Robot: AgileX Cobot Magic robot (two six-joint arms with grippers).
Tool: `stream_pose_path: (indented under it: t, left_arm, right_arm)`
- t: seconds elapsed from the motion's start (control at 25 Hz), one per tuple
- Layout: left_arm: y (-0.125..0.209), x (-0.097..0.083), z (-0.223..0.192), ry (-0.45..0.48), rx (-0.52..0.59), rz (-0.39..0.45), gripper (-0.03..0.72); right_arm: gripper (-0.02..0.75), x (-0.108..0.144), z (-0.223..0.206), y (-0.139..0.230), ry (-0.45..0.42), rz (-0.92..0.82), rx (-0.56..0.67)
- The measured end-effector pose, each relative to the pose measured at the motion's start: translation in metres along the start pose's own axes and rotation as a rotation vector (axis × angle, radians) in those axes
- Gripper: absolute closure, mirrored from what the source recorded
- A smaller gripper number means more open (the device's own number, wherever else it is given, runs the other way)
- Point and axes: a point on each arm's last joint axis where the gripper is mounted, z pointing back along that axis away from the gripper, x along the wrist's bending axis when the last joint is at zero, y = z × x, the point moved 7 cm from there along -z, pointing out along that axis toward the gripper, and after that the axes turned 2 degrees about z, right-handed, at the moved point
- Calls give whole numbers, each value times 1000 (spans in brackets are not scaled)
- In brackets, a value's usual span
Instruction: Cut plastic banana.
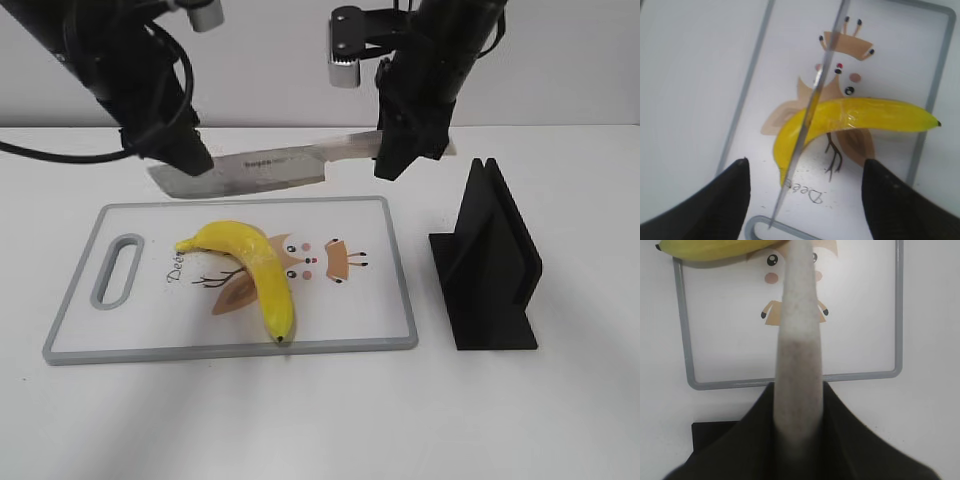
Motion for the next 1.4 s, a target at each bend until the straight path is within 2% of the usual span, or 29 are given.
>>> stream_pose_path:
  t: [0.12, 0.2, 0.44, 0.64, 0.72, 0.88, 1.04, 1.2, 1.4]
  left_arm:
    - [-10, 12, 21, -89, -35, 33, 28]
    - [-11, 19, 35, -139, -41, 105, 33]
    - [21, 36, 70, -278, 63, 432, 86]
    - [63, 29, 84, -282, 224, 768, 101]
    - [74, 31, 88, -293, 244, 852, 102]
    - [88, 34, 98, -325, 239, 960, 102]
    - [104, 13, 102, -316, 265, 1008, 117]
    - [125, -29, 102, -277, 319, 1025, 119]
    - [148, -83, 112, -266, 336, 1030, 119]
  right_arm:
    - [568, 0, 4, -1, 9, 0, -2]
    - [568, 0, 8, -2, 18, -22, -7]
    - [568, 2, 34, -8, 63, -234, -40]
    - [568, 4, 50, -11, 89, -456, -65]
    - [568, 4, 54, -11, 97, -584, -70]
    - [568, 7, 62, -11, 102, -824, -90]
    - [569, 28, 65, -9, 47, -920, -98]
    - [569, 61, 65, 6, 8, -976, -58]
    - [569, 87, 68, 21, 64, -1064, -116]
